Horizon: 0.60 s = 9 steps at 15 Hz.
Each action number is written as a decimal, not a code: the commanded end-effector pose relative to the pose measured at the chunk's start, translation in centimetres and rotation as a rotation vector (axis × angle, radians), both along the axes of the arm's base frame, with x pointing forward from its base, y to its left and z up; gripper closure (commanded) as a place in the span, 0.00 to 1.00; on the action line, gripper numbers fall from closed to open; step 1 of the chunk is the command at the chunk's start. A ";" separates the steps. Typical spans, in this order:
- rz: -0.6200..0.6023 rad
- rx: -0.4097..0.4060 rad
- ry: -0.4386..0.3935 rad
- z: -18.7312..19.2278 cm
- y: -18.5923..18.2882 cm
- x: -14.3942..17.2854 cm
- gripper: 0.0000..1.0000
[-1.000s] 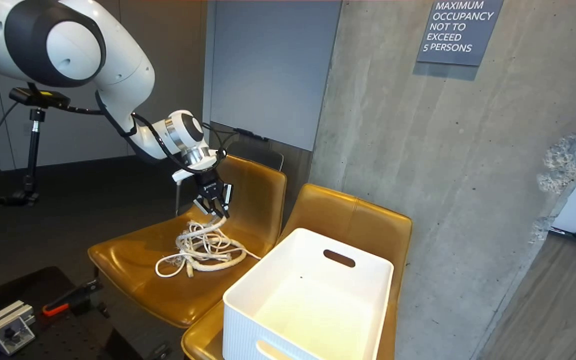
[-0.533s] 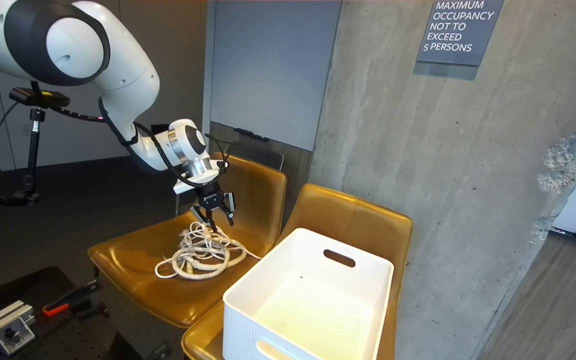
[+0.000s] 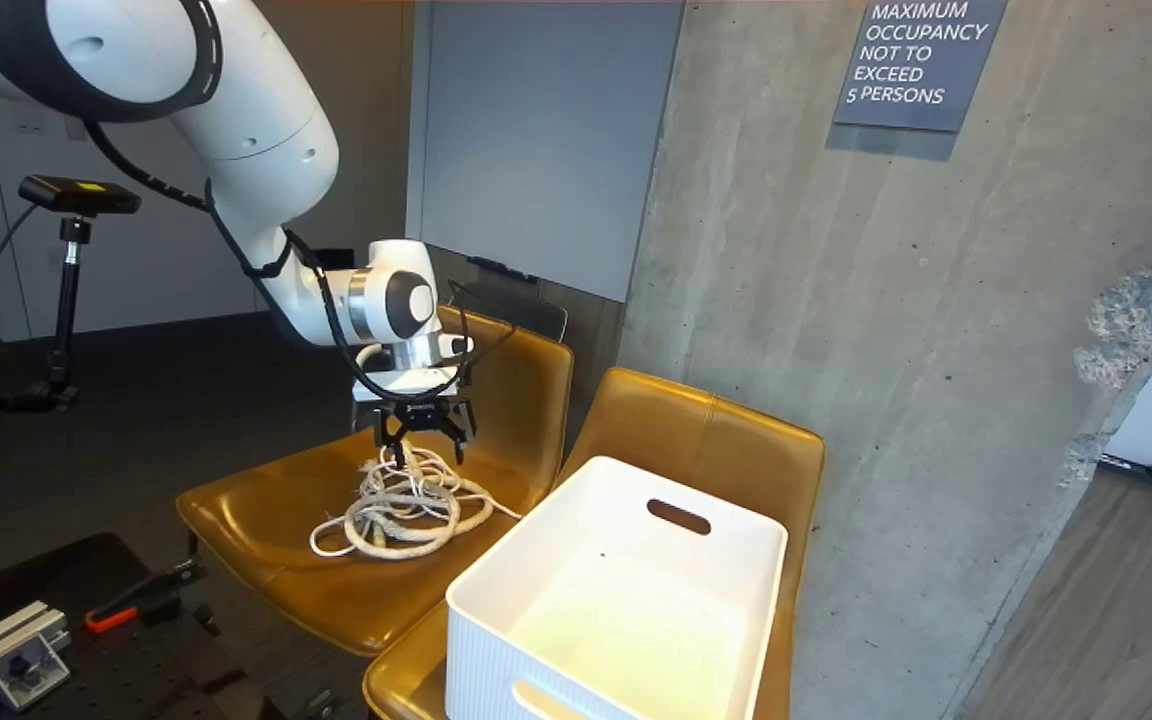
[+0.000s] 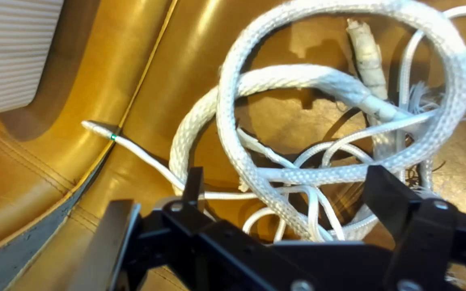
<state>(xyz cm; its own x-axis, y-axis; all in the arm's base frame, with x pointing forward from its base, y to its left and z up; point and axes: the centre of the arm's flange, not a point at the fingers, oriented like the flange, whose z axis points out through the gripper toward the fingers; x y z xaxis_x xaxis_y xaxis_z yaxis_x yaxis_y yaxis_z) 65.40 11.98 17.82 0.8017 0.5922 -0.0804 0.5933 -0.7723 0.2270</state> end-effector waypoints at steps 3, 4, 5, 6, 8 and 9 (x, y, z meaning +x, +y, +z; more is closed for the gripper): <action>-0.028 0.243 0.051 5.5 -6.9 1.0 0.00; -0.030 0.276 0.050 6.4 -7.1 1.3 0.00; -0.022 0.299 0.044 7.2 -7.3 1.6 0.00; -0.011 0.309 0.042 8.0 -7.4 2.2 0.00; 0.028 0.293 0.034 9.7 -8.3 3.5 0.00; 0.000 0.278 0.026 7.8 -7.6 2.4 0.00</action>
